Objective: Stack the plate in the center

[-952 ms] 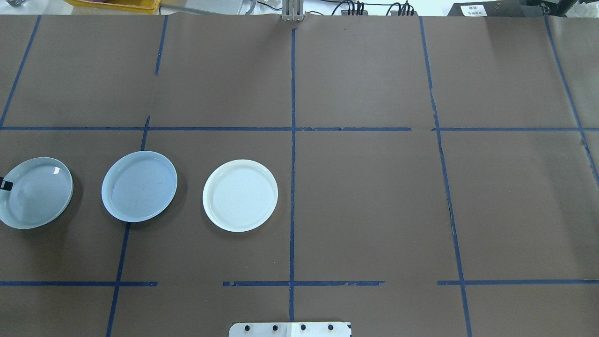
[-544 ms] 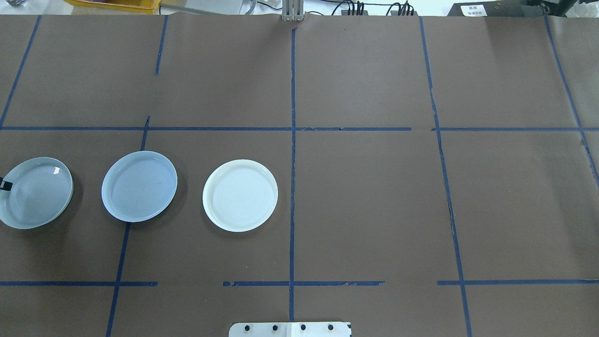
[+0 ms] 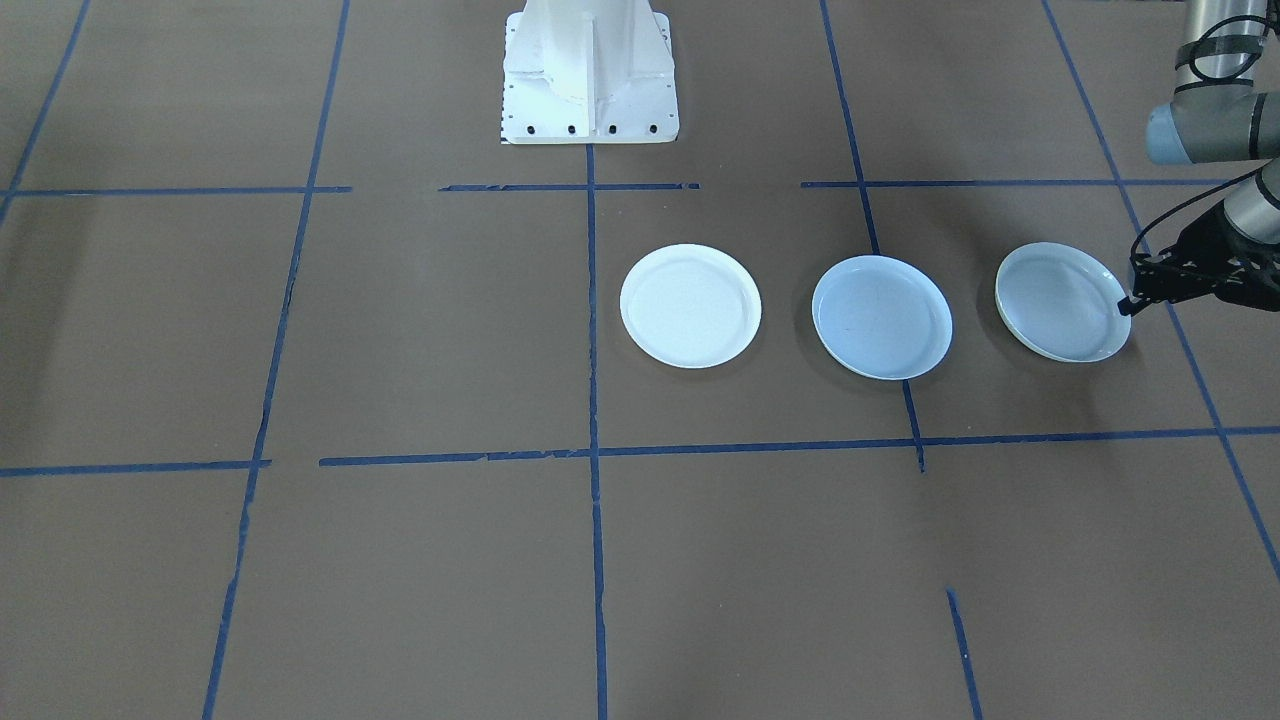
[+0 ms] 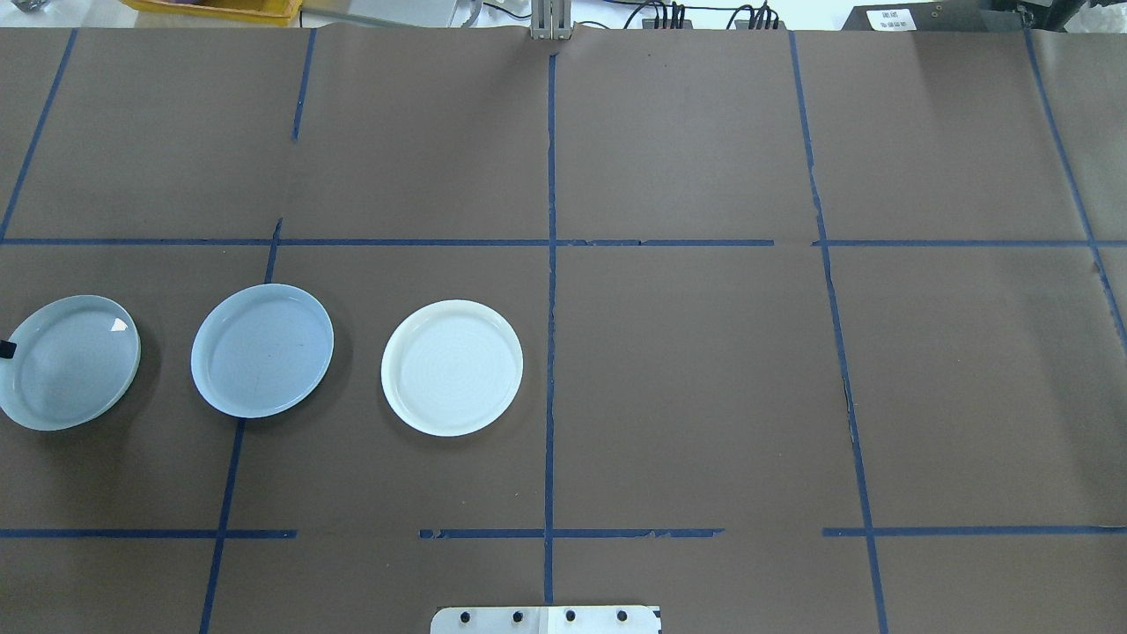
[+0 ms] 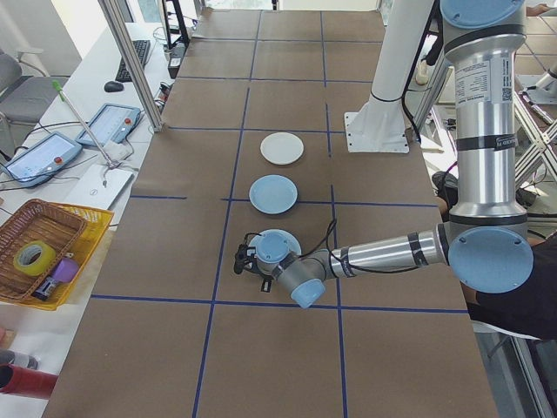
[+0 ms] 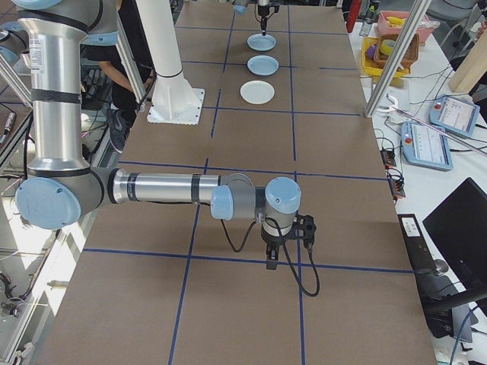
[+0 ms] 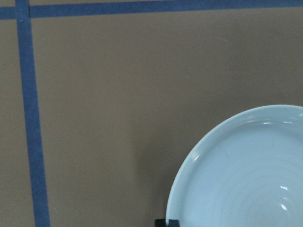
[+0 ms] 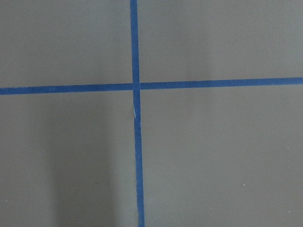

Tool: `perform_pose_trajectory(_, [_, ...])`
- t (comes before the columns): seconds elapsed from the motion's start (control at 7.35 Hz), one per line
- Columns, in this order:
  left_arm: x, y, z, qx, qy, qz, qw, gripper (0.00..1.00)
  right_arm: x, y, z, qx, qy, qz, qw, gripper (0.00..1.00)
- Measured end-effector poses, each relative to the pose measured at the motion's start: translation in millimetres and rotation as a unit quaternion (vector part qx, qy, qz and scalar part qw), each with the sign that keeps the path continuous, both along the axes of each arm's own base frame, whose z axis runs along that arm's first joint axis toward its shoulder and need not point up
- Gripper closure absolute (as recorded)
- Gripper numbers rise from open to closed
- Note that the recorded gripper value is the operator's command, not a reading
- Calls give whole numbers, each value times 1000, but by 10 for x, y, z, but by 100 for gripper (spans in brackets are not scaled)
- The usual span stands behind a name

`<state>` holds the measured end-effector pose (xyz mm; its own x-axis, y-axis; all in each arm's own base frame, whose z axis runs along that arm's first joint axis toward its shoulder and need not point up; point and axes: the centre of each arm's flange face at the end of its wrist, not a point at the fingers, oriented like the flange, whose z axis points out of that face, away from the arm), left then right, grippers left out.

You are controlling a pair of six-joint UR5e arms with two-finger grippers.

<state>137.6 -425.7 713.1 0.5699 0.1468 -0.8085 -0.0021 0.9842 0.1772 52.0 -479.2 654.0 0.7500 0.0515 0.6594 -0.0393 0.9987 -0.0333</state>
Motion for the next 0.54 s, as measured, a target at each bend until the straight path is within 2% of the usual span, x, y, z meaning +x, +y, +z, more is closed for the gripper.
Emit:
perform_pose_trajectory(0.14, [-10, 23, -6, 3, 6, 3, 1000, 100, 0, 0, 0, 0, 0, 0, 1000, 0])
perform_pose_trajectory(0.27, [-16, 70, -33, 3, 23, 17, 1000, 100, 2, 0, 0, 0, 0, 0, 1000, 0])
perform_pose_trajectory(0.54, [-197, 102, -122, 6, 71, 47, 996, 100, 2, 0, 0, 0, 0, 0, 1000, 0])
